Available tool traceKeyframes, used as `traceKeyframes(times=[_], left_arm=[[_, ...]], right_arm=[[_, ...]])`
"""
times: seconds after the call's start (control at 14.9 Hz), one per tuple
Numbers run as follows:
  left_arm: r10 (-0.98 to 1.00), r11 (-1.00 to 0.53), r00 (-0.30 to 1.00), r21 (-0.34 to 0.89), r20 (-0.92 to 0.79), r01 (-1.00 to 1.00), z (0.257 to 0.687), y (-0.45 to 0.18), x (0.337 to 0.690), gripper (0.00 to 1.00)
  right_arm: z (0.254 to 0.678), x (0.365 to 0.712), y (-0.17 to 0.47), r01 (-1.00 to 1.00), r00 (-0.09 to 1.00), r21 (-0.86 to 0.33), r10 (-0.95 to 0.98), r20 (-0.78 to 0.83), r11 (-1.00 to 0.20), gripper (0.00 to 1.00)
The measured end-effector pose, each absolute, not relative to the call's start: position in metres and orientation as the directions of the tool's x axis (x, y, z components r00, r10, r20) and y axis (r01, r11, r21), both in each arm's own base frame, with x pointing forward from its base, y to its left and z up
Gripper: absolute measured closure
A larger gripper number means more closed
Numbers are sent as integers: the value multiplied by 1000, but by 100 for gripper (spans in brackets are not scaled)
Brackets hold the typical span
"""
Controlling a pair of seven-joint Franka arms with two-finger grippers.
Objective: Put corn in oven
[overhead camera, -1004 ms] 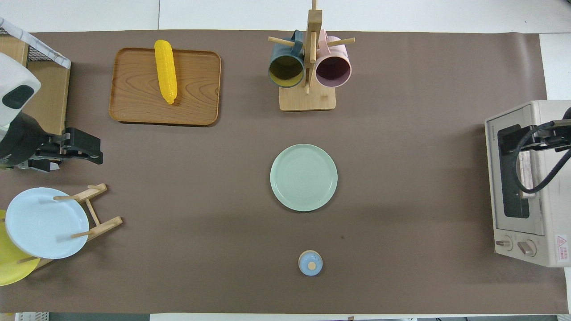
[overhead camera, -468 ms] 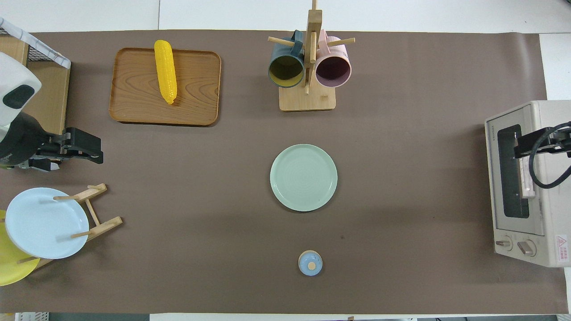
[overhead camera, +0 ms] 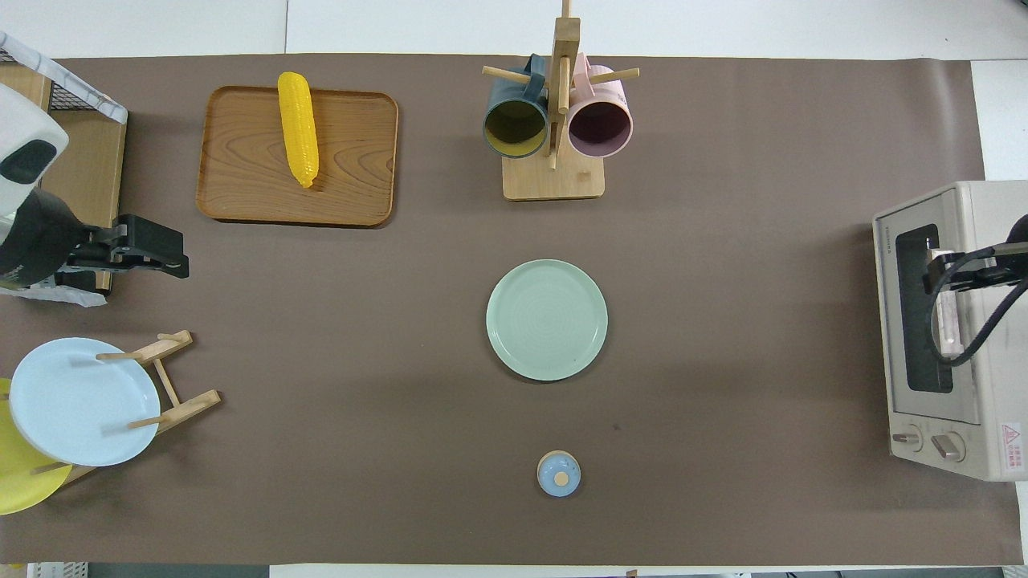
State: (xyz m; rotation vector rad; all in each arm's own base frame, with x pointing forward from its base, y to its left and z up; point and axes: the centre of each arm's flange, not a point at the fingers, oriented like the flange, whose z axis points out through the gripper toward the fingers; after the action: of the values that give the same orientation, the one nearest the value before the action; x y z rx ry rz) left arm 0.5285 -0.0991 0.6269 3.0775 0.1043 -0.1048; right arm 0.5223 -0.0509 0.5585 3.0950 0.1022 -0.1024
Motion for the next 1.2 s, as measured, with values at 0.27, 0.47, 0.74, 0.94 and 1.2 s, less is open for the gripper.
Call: traceKeyframes(times=[0.27, 0.47, 0.74, 0.94, 1.2], left_arm=[[70, -994, 996, 80, -52, 74, 597, -106, 557, 0], [73, -994, 995, 82, -63, 78, 548, -115, 599, 0], [80, -992, 996, 96, -37, 83, 491, -126, 672, 0], [84, -991, 996, 103, -19, 86, 450, -131, 704, 0], [91, -990, 996, 112, 17, 88, 402, -136, 740, 0]], right_arm=[[512, 515, -57, 96, 994, 113, 90, -60, -989, 99], [490, 509, -68, 87, 994, 126, 77, -80, -988, 99], [481, 505, -86, 74, 994, 155, 61, -85, -985, 99], [480, 506, -87, 84, 994, 175, 70, -86, -981, 99], [474, 504, -88, 119, 989, 183, 101, -104, -976, 99]])
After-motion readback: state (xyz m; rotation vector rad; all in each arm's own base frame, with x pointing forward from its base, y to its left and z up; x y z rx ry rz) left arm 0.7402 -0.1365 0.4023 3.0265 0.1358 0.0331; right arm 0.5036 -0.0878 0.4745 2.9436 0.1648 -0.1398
